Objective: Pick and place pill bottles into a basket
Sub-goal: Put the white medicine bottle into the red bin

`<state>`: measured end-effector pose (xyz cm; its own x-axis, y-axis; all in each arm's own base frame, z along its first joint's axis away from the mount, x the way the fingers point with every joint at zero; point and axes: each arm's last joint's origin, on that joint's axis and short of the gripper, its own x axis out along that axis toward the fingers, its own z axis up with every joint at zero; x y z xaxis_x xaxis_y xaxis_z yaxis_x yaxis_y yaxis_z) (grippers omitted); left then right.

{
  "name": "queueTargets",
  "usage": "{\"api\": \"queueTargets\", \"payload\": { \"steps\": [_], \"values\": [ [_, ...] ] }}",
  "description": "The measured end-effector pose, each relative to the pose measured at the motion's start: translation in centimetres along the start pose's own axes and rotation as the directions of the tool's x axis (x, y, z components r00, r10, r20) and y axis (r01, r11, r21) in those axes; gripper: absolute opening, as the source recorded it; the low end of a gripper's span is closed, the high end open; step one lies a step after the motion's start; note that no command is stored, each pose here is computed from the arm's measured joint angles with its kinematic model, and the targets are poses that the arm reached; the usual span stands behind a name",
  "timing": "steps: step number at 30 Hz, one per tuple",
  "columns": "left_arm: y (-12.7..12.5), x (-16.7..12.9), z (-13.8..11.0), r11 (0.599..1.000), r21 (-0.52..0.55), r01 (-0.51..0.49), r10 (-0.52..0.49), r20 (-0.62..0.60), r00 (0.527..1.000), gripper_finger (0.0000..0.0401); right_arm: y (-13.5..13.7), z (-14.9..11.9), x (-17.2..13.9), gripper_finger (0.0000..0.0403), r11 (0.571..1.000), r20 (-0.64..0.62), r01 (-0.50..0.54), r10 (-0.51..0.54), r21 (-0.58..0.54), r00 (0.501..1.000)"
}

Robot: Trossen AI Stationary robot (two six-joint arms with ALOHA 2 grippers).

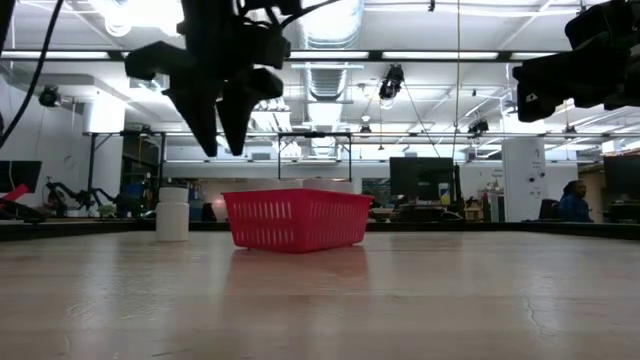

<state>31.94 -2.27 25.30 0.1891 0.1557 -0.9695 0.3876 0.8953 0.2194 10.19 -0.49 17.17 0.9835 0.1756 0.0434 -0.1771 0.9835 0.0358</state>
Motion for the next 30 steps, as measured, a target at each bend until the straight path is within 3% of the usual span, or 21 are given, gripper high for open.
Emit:
{"api": "queueTargets", "payload": {
  "steps": [11,21,30],
  "values": [
    [1.5,0.2,-4.2,0.998,-0.063,-0.007,0.011,0.073,0.997,0.0186,0.0,0.0,0.0,0.0059,1.000,0.000,0.000,0.000,0.000,1.000],
    [1.6,1.1,-5.1,0.998,-0.054,0.015,-0.012,0.051,0.999,0.0277,0.0,0.0,0.0,0.0059,1.000,0.001,0.000,0.000,0.000,1.000],
    [2.4,1.3,-5.6,0.997,-0.077,-0.018,0.020,0.027,0.999,0.0283,0.0,0.0,0.0,0.0059,1.000,0.001,0.000,0.000,0.001,1.000]
  ]
}}
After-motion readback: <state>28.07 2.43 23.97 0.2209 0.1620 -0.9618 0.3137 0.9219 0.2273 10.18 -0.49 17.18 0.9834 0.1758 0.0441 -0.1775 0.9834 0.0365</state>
